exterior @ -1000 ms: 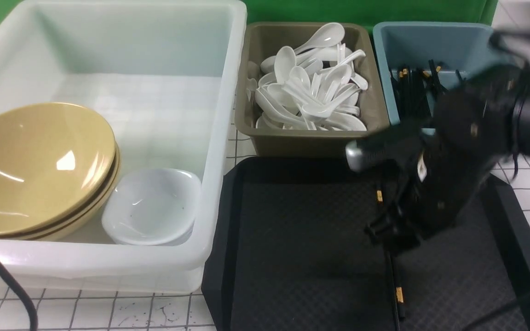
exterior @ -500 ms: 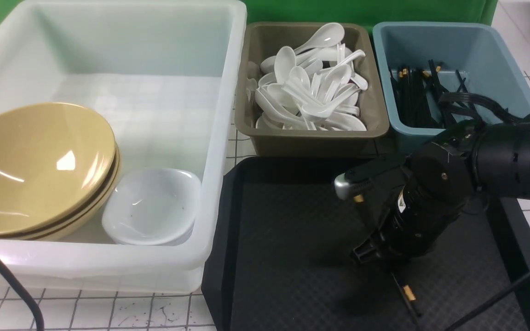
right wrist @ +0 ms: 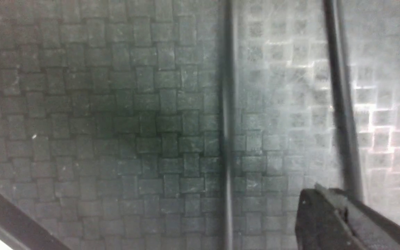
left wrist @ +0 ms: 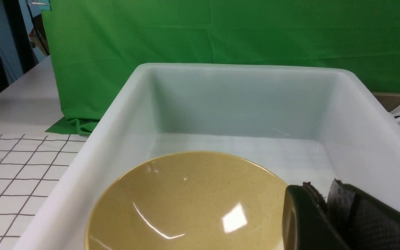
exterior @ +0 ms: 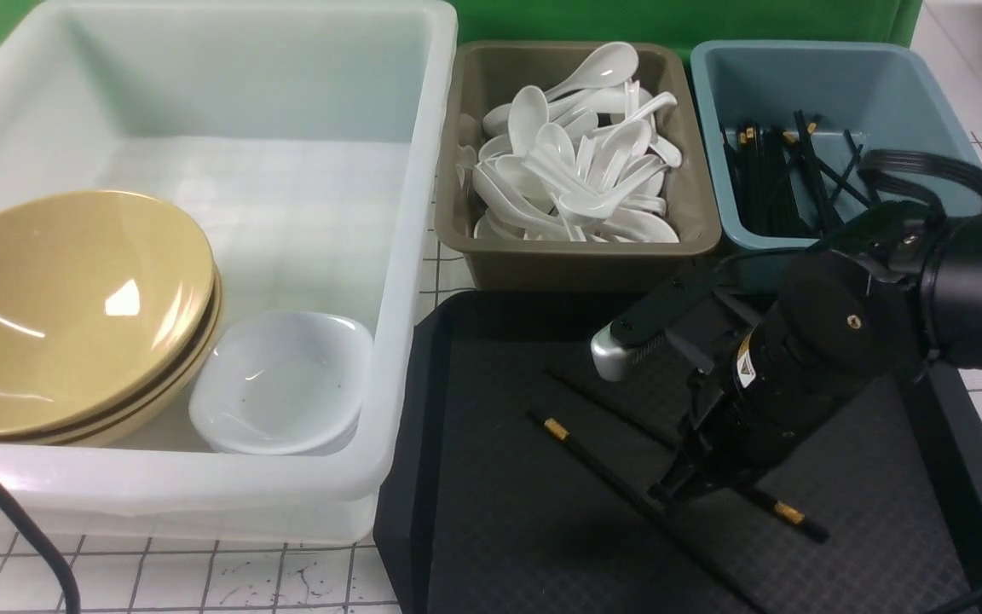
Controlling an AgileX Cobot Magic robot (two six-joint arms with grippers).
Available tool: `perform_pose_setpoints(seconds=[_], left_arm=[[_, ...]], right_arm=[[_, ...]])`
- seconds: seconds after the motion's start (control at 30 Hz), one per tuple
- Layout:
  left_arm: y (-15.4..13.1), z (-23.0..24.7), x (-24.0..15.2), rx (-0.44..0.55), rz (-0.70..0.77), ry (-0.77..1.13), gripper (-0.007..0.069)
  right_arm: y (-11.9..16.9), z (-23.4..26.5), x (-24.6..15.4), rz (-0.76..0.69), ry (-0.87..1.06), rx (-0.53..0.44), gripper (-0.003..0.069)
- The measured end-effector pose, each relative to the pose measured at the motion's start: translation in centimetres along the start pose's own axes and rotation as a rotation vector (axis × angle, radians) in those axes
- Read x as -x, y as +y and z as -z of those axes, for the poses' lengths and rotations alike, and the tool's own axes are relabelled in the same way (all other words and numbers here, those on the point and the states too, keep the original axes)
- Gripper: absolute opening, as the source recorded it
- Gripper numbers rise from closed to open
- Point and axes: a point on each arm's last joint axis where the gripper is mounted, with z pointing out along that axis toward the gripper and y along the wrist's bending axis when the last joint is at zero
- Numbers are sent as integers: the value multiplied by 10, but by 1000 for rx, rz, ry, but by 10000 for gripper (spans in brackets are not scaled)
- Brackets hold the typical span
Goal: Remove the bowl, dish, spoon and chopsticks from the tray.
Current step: Use the right arm to grab a chopstick
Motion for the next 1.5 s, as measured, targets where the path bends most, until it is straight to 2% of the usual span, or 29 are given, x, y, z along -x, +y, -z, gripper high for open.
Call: perform_pose_setpoints(seconds=[0.23, 0.33, 0.43, 0.47, 0.5, 0.53, 0.6, 0.7, 0.83, 0.93, 1.0, 1.07, 1.3, 1.5], left_arm=[[0, 0, 0, 0, 0, 0, 62], [0, 0, 0, 0, 1, 0, 62], [0, 0, 0, -1, 6, 0, 62], [0, 0, 0, -1, 6, 0, 62], [0, 0, 0, -2, 9, 1, 62], [0, 0, 0, -2, 9, 1, 62], [0, 0, 0, -2, 10, 2, 62], [0, 0, 0, -2, 12, 2, 62], [0, 0, 0, -3, 21, 3, 62], [0, 0, 0, -4, 24, 3, 62], [0, 0, 0, -4, 25, 2, 62], [0, 0, 0, -5, 25, 1, 62], [0, 0, 0, -5, 25, 0, 62], [0, 0, 0, -5, 28, 0, 62]], right_arm=[[-2, 0, 1, 46, -12, -18, 36], [-12, 0, 1, -4, -21, -49, 48], [-39, -7, -3, -96, 4, -79, 142], [-39, -7, -3, -95, 4, -80, 142], [-48, -13, -6, -111, 28, -86, 211], [-49, -14, -6, -111, 31, -86, 219], [-54, -24, -8, -81, 62, -82, 293], [-55, -34, -8, -22, 76, -76, 333], [-56, -37, -6, 11, 63, -78, 303], [-55, -39, -8, 33, 85, -63, 202], [-53, -40, -7, 48, 95, -41, 103], [-52, -40, -7, 66, 99, -24, 77], [-41, -23, -15, 53, 170, 93, 77], [-45, 52, 0, 105, -49, 41, 77]])
